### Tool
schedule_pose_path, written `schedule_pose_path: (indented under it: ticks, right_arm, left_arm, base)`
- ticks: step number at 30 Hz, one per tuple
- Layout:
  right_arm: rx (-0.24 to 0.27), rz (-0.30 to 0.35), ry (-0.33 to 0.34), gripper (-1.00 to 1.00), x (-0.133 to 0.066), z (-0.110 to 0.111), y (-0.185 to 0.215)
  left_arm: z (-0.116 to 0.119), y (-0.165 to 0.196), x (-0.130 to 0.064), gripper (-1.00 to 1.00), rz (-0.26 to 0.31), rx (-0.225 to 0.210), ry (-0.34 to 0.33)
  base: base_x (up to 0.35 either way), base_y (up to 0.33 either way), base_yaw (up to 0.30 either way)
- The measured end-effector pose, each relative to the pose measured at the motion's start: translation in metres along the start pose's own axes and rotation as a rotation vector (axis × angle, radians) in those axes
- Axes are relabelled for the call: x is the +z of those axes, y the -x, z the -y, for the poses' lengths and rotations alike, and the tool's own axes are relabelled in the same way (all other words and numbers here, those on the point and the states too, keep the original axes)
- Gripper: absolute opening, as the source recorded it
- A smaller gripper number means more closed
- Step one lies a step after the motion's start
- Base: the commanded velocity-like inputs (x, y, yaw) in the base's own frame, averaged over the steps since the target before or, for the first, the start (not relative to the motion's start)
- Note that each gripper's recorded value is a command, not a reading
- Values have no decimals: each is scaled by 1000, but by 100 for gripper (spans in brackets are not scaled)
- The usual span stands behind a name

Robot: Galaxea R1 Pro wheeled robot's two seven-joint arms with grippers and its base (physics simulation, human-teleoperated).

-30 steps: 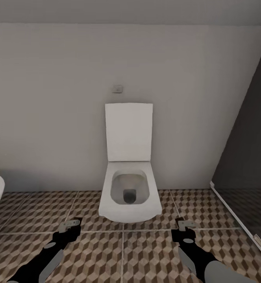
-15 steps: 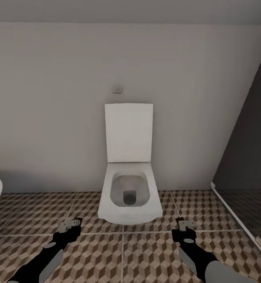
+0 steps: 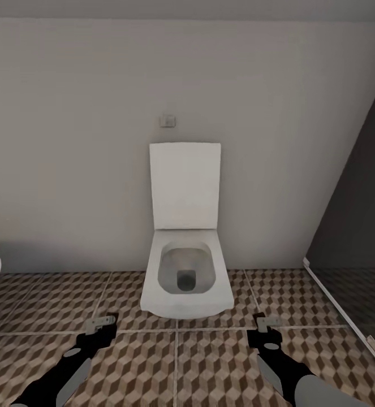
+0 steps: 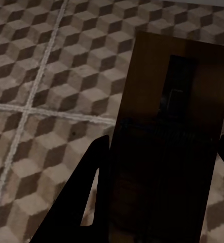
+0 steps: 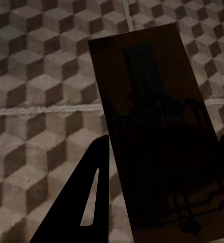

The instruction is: Take the four mousetraps from the cabinet in the bathroom and place them on the bathroom floor. Make sure all four end up on the same floor surface, and ensure that at least two of them are either under or directly next to the same bathroom sink.

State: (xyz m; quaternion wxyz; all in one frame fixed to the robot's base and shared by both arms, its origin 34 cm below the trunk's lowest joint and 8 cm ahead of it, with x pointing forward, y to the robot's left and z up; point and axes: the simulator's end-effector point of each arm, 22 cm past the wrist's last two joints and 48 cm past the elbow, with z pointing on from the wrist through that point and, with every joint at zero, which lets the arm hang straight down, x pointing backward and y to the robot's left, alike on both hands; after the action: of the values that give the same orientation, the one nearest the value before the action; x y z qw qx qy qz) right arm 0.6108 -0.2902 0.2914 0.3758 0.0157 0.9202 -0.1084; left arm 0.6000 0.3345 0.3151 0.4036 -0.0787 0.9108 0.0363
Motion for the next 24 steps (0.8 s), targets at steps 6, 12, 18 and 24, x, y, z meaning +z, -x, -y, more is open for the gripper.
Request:
schedule_pose_path:
  ticks: [6,12,18,24]
  right_arm:
    - [-5,-25,1,-100,6,-2,-13]
    - [-11,-49,3,-100,11,-4,-27]
    - [-16,-73,3,-100,16,-6,-40]
    - [-47,-201,27,-100,17,-15,-67]
  left_arm:
    - [-1,-11,5,-100,-16,3,2]
    - [-2,-25,11,-100,-42,7,5]
    - [-3,-39,15,-100,-67,10,9]
    - [-4,-51,20,-100,-87,12,9]
  base:
    - [0,0,0]
    - [0,0,0]
    - [0,0,0]
    - [0,0,0]
